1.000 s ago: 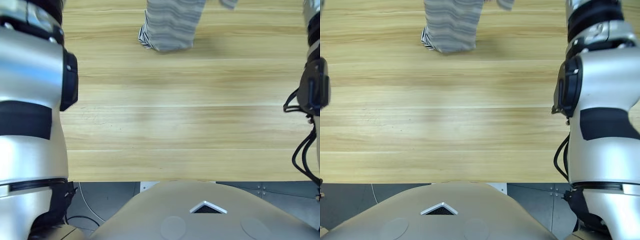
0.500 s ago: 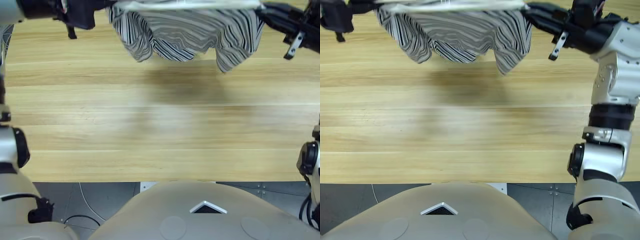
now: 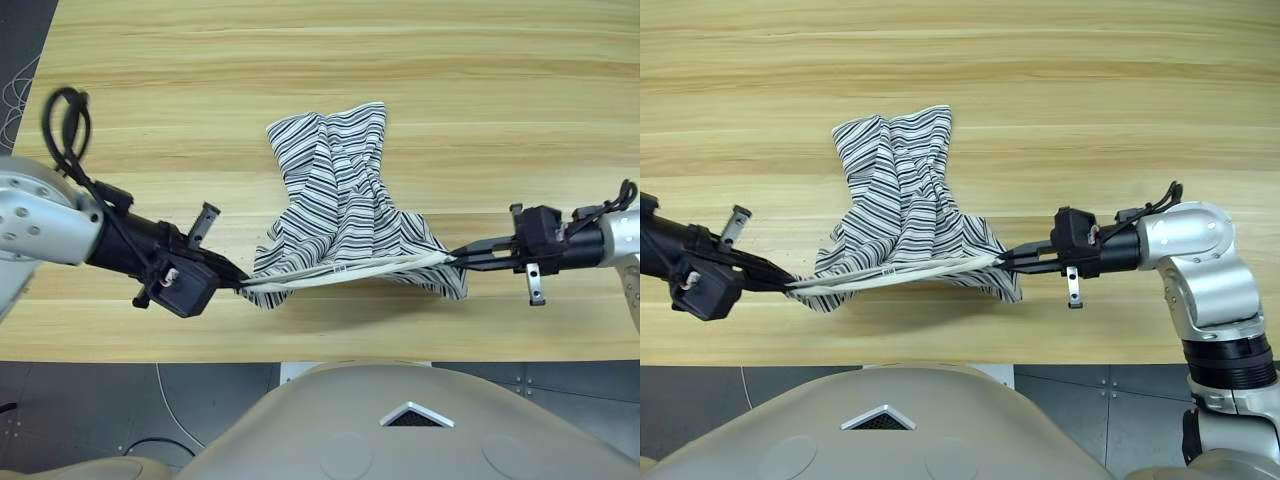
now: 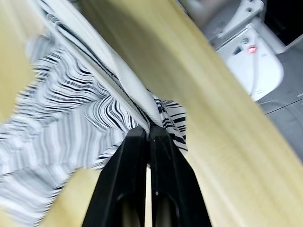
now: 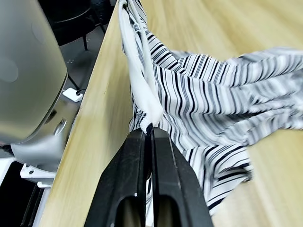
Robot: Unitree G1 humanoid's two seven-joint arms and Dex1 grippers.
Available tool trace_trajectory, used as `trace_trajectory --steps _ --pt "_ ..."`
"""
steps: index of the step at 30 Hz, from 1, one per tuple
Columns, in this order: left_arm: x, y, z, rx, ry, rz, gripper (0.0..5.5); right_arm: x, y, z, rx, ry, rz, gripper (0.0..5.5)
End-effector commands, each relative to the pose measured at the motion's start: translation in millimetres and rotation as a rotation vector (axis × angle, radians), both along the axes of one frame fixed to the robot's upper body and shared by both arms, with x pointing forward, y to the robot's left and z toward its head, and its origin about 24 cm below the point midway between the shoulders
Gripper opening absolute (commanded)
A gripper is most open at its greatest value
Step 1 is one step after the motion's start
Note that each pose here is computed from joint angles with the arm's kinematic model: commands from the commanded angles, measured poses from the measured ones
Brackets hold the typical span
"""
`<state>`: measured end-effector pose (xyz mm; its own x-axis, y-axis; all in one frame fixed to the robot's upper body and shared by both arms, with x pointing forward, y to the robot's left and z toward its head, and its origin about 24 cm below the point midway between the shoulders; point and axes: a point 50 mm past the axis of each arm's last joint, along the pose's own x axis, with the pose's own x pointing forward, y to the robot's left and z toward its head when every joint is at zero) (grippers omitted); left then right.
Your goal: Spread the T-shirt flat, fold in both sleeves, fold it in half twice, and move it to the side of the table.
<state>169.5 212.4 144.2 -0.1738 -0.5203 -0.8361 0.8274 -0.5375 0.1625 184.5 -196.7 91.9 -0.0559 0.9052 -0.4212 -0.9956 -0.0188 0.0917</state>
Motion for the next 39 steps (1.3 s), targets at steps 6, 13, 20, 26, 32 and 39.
trace_trajectory --steps 6,13,20,26,32,39 --pt "-18.8 -9.0 -22.3 0.025 0.19 -0.021 1.26 -26.8 1.1 -22.4 -0.15 0.133 0.119 1.44" --pt "-17.2 -25.6 0.5 -0.161 0.235 -0.016 2.27 -3.4 12.7 -3.2 -0.008 0.036 0.074 2.71" --pt "100.3 -48.8 -2.9 -0.463 -0.154 0.442 2.27 78.6 35.1 -11.7 0.163 -0.273 -0.302 2.71" --pt "83.8 -39.8 -94.6 -0.262 0.014 0.48 2.27 89.4 64.9 -36.5 0.145 -0.313 -0.27 2.71" --pt "71.7 -24.1 -136.3 -0.17 0.069 0.549 2.27 89.7 84.9 -65.8 0.069 -0.307 -0.234 2.71" --pt "73.5 2.5 -150.3 -0.119 0.047 0.638 2.27 92.2 59.6 -108.7 -0.38 -0.495 -0.163 2.71"
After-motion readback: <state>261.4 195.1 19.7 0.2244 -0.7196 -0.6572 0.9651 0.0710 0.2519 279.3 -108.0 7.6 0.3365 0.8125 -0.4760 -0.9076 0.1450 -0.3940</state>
